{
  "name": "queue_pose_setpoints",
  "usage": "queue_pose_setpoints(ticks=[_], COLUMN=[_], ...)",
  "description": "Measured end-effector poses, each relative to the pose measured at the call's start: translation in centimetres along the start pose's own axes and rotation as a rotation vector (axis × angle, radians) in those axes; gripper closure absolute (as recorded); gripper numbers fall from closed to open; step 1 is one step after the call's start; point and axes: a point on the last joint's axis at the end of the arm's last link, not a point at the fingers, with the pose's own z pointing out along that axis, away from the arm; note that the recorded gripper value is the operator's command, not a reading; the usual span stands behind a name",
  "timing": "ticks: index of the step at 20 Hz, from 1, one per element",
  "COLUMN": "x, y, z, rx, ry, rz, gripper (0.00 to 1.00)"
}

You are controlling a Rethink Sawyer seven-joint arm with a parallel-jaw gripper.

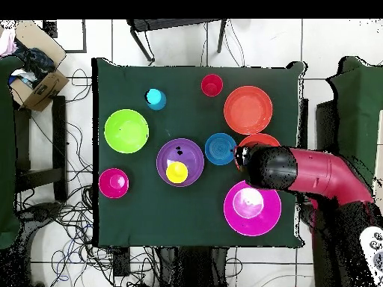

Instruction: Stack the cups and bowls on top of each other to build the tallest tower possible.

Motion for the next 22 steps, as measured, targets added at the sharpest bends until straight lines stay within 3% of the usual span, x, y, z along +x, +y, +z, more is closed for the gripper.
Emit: queue_pose_setpoints(ticks=[4,10,22], x=[2.0,3.6,3.9], y=[0.3,2.2,7.0], z=[0.2,0.1,0.9], rx=[-0.003,-0.020,-0.042], ry=[0.038,0.072,0.063], rz=[0.063,0.089,0.030], gripper=[0.00,0.00,0.00])
